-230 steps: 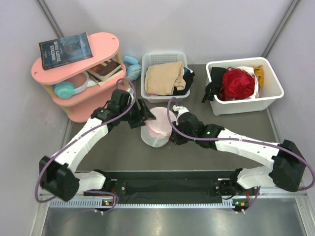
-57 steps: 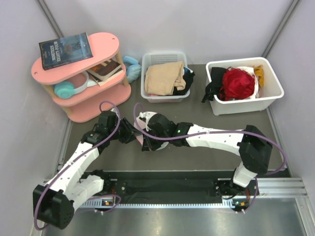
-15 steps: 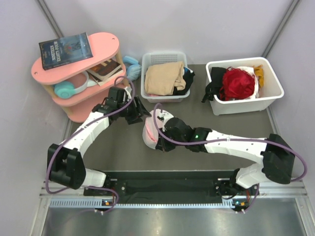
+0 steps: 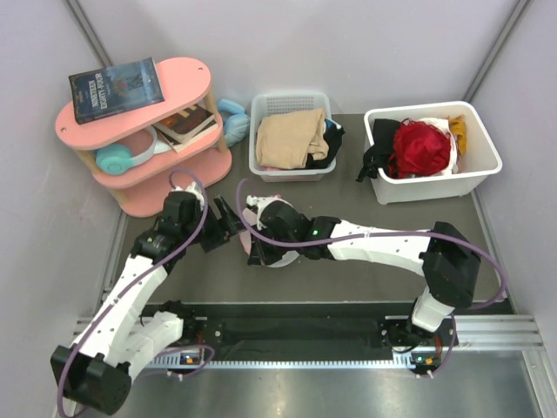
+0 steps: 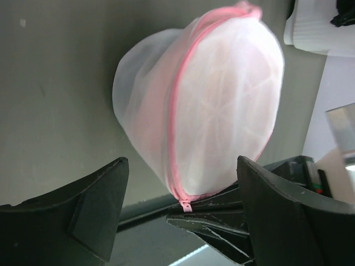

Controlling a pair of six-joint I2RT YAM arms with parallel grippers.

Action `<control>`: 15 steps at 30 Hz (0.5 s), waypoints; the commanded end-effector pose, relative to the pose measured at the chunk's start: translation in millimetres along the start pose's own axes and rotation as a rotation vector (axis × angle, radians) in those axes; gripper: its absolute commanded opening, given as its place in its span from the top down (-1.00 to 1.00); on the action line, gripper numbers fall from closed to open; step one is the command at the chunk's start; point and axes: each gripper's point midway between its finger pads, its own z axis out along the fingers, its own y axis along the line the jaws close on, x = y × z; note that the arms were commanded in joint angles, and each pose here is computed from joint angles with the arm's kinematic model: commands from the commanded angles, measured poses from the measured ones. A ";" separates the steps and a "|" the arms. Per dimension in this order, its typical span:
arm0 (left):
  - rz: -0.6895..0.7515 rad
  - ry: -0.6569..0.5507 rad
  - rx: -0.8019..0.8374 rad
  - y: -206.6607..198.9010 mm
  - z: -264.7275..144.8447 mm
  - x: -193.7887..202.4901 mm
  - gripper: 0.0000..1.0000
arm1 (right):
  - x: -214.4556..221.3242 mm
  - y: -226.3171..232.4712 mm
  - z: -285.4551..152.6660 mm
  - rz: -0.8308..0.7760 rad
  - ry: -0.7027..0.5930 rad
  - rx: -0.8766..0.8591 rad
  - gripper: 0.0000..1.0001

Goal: Unzip the laundry bag and remove the bra

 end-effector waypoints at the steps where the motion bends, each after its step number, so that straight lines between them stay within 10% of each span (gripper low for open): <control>1: -0.122 -0.004 0.018 8.4 -2.6 15.8 -0.67 | -7.4 39.2 1.4 -0.059 -0.007 -0.101 1.00; 10: -0.184 0.012 0.083 2.5 8.0 20.6 -0.61 | -2.5 44.2 0.7 -0.075 -0.002 -0.107 1.00; 15: -0.202 0.075 0.096 3.0 20.9 29.1 -0.19 | -3.5 42.2 -1.3 -0.077 -0.013 -0.097 1.00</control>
